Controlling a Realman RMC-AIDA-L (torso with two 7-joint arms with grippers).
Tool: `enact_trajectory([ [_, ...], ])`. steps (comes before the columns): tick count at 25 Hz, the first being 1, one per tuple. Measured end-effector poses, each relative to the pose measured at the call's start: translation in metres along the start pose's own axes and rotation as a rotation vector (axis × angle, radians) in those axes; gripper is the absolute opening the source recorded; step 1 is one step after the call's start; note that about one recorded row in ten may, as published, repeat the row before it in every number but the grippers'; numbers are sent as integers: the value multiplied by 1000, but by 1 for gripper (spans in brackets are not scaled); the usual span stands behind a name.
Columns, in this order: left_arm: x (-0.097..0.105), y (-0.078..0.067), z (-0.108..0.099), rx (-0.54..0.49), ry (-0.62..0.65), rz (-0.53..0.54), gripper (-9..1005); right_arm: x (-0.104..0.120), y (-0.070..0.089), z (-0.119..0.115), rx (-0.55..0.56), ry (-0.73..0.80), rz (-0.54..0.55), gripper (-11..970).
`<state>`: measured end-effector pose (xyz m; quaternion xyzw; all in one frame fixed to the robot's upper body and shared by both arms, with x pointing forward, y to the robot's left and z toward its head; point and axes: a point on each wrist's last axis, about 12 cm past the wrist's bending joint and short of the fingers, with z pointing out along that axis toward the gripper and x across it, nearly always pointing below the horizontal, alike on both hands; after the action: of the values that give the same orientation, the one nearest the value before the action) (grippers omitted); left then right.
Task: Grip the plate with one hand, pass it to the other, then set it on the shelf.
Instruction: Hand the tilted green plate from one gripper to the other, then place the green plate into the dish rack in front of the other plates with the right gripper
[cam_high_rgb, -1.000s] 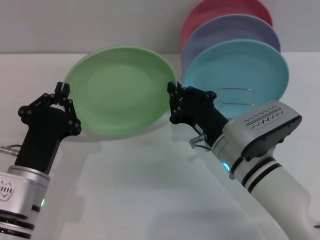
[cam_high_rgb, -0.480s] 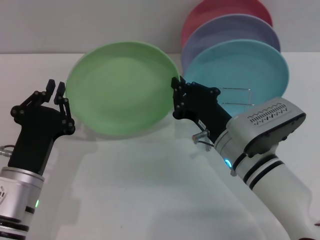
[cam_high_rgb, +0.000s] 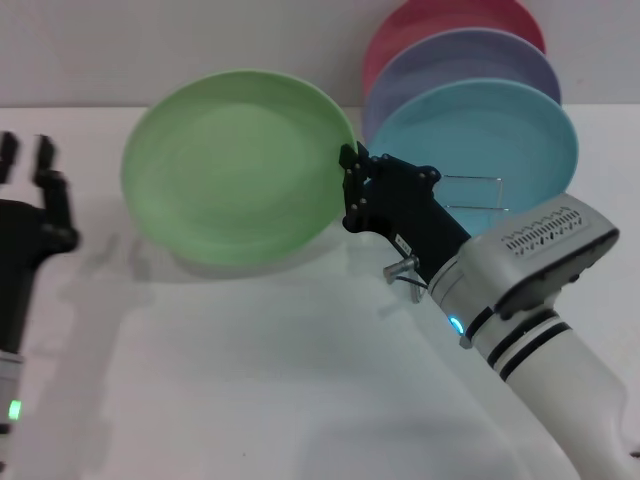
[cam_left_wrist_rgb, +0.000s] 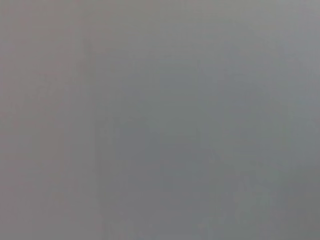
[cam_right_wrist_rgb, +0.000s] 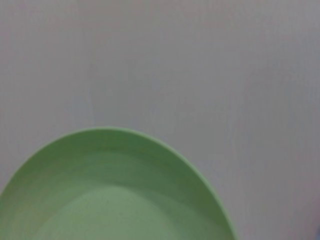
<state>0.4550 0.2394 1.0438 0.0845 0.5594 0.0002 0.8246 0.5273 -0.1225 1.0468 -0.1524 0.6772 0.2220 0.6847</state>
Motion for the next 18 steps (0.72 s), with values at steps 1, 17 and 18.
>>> enact_trajectory([
  [1, 0, 0, 0, 0, 0, 0, 185, -1, 1, -2, -8, -15, -3, 23],
  [17, 13, 84, 0, -133, -21, -272, 552, -13, 10, -52, 36, -248, -45, 24],
  [18, 13, 84, 0, -133, -21, -272, 575, -14, 9, -57, 42, -267, -38, 24],
])
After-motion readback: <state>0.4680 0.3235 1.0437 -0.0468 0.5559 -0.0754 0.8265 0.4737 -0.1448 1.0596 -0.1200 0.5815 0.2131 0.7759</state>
